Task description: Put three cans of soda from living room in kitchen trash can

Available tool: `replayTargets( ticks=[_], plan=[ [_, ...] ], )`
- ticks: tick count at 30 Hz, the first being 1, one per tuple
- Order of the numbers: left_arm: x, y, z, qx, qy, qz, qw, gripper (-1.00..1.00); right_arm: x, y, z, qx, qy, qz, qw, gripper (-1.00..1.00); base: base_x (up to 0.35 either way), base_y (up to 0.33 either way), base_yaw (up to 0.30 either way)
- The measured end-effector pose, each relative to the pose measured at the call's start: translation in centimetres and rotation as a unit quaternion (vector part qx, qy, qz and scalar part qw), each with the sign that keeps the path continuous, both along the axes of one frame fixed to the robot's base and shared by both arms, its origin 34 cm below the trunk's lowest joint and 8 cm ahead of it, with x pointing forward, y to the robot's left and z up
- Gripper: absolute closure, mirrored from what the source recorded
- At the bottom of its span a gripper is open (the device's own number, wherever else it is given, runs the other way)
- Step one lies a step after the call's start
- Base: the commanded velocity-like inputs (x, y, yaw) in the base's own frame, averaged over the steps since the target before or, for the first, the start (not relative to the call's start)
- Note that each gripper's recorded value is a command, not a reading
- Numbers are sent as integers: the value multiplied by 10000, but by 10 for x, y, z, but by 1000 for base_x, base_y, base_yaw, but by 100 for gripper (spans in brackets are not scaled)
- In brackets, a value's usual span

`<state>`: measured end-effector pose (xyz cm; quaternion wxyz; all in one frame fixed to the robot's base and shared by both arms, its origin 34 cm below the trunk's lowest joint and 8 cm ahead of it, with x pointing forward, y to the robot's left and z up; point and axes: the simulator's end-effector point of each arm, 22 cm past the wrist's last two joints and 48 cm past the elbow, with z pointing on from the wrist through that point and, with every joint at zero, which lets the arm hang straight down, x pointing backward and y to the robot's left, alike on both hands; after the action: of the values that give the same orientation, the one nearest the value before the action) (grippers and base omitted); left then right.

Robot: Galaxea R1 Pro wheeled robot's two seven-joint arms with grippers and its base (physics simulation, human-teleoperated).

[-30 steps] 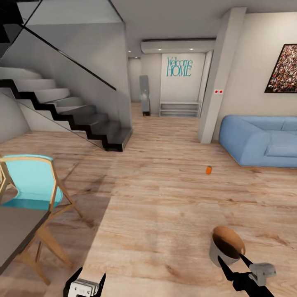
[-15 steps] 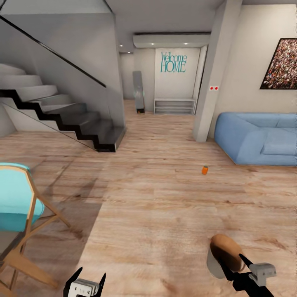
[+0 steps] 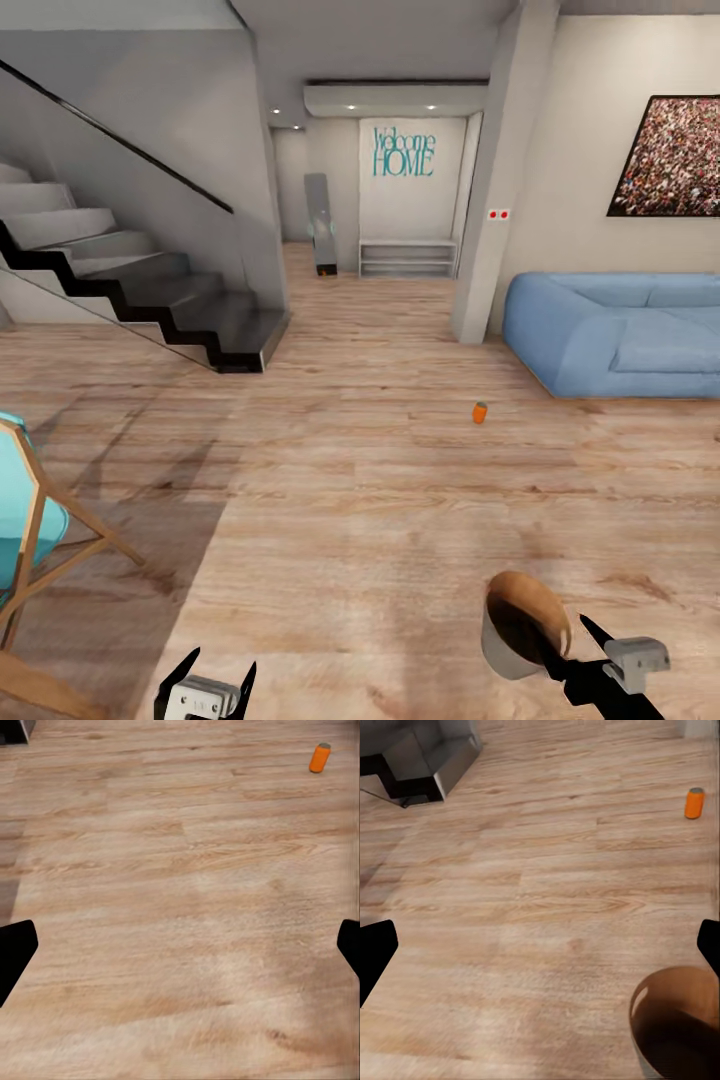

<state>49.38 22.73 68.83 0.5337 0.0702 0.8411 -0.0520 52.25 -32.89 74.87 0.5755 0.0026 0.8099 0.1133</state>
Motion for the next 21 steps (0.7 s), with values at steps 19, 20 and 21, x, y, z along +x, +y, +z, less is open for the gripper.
replayTargets(
  ticks=[19,20,21],
  plan=[
    [3,1,9,5,-124,2,9999,-100,1,0,9,-1,-122,1,9999,-100,0,-283,-152],
    [3,0,9,2,-127,2,9999,-100,1,0,10,-1,-125,1,9999,-100,0,-272,-61],
    [3,1,9,-2,-130,7,9999,-100,1,0,10,-1,-128,1,9999,-100,0,-163,-31]
  ],
)
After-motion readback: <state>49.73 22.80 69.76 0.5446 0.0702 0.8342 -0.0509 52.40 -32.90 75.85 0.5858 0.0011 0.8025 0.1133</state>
